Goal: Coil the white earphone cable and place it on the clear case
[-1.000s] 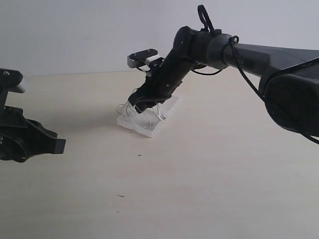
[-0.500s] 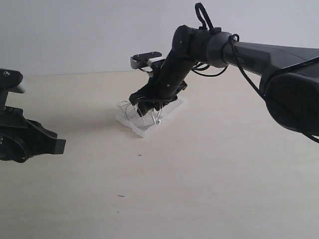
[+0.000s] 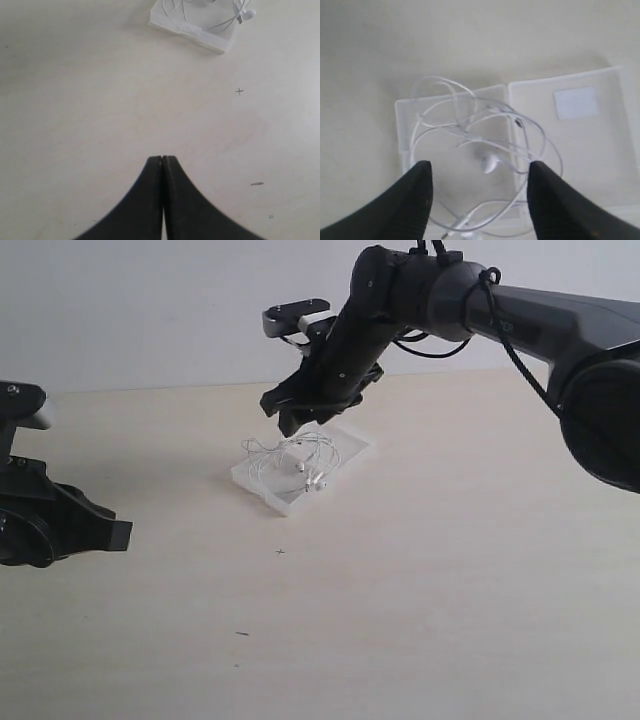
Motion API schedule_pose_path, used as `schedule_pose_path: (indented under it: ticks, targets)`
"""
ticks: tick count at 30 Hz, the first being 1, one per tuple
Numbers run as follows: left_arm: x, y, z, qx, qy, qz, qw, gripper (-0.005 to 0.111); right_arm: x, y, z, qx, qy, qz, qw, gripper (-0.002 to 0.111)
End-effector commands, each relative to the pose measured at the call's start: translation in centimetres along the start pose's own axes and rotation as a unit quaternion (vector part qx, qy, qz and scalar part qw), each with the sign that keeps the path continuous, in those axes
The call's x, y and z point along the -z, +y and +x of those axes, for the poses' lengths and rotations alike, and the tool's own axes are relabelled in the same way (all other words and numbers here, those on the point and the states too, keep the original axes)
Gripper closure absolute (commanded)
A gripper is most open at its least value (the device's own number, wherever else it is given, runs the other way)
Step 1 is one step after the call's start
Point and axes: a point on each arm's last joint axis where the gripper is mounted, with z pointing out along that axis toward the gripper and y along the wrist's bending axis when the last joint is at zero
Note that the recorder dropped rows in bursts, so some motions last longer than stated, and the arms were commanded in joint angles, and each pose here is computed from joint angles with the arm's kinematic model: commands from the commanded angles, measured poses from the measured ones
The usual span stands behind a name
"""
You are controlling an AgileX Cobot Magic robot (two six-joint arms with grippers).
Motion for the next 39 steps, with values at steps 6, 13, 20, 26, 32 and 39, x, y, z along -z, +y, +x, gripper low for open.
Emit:
schedule_pose_path:
  ticks: [6, 13, 20, 26, 32, 39]
  targets:
    - [0.2, 0.0, 0.0, 0.004, -0.005, 0.001, 1.0, 0.107, 3.3, -1.3, -0.5, 0.005, 0.011, 0.106, 0.994, 0.069]
    - [0.2, 0.0, -0.1, 0.004, -0.01, 0.0, 1.0, 0.107, 8.6, -0.2, 0.1, 0.004, 0.074, 0.103, 0.992, 0.108]
    - [0.2, 0.0, -0.1, -0.002, -0.01, -0.001, 1.0, 0.107, 14.2, 2.5, 0.5, -0.034, 0.034, 0.036, 0.998, 0.108]
    - [0.2, 0.0, -0.1, -0.003, -0.008, -0.001, 1.0, 0.107, 18.9, 5.3, 8.8, -0.055, -0.006, -0.005, 0.998, 0.108]
    - [0.2, 0.0, -0.1, -0.003, -0.008, -0.001, 1.0, 0.107, 25.7, 8.0, 18.1, -0.051, -0.149, -0.016, 0.987, 0.108]
    - [0.2, 0.0, -0.1, -0.003, -0.008, -0.001, 1.0, 0.107, 32.8, 10.1, 21.8, -0.02, -0.253, -0.017, 0.967, 0.108]
